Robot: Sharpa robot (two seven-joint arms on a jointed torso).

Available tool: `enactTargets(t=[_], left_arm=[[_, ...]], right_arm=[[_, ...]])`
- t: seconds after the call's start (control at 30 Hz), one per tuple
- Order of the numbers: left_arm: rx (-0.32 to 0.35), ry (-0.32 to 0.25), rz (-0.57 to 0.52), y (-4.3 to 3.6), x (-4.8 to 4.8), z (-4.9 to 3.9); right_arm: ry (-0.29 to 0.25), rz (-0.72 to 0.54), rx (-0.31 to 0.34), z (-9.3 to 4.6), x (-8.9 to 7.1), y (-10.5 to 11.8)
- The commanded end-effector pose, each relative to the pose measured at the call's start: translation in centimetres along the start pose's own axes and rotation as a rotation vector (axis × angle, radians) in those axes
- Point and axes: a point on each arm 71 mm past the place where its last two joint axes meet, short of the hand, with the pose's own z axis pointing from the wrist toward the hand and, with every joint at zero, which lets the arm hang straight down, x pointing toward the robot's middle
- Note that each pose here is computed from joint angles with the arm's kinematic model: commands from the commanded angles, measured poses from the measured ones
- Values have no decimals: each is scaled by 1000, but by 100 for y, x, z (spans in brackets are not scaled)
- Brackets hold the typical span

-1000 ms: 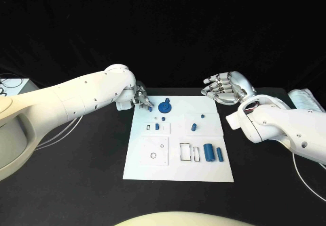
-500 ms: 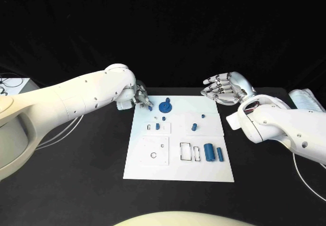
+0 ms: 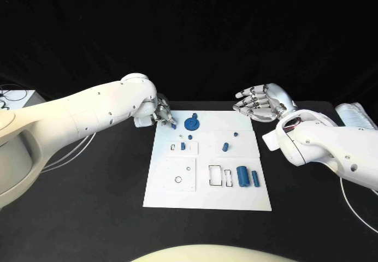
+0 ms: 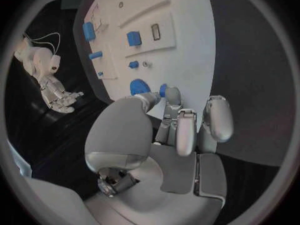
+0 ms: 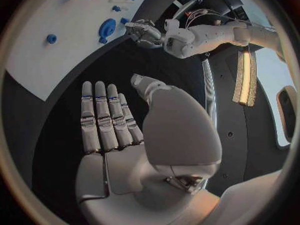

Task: Assemble the parts on the task board

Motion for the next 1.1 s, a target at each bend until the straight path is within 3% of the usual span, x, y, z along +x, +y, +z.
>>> enactTargets(t=[0.03,0.37,0.67,1.1], left_arm=[[0,41,23,1,46,9],[4,9,-10,11,31,15],[29,-30,-108,45,5,-5],[89,-10,-165,60,68,-146]], right_arm=[[16,-3,-11,-3,15,15],[17,-2,-11,-6,14,15],[16,-3,-7,-7,8,8],[12,-5,-1,-8,-11,-10]])
